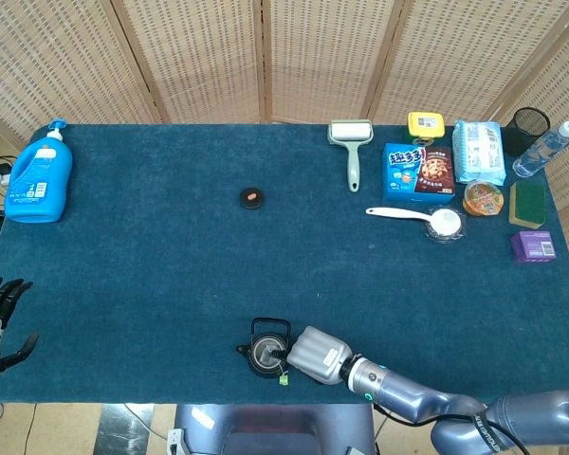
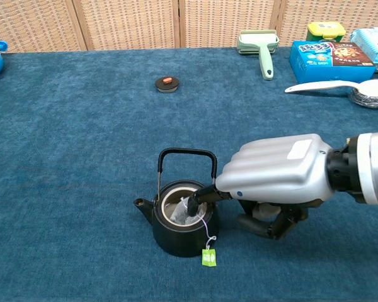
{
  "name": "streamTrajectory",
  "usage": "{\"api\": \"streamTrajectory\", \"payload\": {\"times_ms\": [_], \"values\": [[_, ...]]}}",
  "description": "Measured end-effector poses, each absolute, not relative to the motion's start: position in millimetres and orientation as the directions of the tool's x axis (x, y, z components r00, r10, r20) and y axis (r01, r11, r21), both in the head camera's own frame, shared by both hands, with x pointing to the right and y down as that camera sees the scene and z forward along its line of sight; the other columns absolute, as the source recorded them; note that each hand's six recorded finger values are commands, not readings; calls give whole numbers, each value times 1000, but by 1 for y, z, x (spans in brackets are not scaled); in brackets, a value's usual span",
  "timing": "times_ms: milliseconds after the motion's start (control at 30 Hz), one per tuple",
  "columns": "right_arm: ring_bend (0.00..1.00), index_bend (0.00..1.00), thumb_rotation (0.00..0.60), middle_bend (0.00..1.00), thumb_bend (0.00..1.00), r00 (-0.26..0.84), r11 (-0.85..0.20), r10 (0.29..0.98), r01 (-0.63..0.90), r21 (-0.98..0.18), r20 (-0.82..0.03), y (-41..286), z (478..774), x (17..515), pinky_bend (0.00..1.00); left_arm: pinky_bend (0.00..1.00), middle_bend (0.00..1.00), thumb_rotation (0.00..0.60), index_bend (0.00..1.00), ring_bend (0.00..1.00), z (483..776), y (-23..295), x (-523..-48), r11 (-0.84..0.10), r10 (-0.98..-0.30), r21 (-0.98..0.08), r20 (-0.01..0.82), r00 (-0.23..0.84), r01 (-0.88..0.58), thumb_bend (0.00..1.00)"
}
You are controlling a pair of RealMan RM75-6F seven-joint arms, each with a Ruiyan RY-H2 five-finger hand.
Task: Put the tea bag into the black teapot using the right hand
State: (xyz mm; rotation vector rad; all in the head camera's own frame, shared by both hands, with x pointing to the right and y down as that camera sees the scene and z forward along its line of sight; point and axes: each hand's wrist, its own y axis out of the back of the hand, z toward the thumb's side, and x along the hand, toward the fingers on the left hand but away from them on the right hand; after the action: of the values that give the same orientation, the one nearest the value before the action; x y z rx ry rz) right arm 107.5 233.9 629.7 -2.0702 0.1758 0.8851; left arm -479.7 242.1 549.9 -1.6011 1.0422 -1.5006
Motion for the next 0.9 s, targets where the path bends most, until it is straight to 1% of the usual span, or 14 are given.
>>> {"api": "streamTrajectory", "payload": {"times_ms": [400,633,900], "values": [[1000,144,600,1000,714,718,-644,212,-408,-647,-663,223,630,109,1000,108,127,600,128,54,549,242,-481,-430,-902,-898,432,3,-93,364],[1000,144,600,1000,712,707,-652,206,-416,-634,-676,227,635,112,1000,107,127,600,128,54,551,242,-480,-433,-901,-896,434,7,-95,365],[1000,144,600,1000,711,720,-642,209,-409,-649,-661,228,626,109,1000,108,127,600,128,54,551,242,-481,-433,-901,-896,435,5,-96,364]]}}
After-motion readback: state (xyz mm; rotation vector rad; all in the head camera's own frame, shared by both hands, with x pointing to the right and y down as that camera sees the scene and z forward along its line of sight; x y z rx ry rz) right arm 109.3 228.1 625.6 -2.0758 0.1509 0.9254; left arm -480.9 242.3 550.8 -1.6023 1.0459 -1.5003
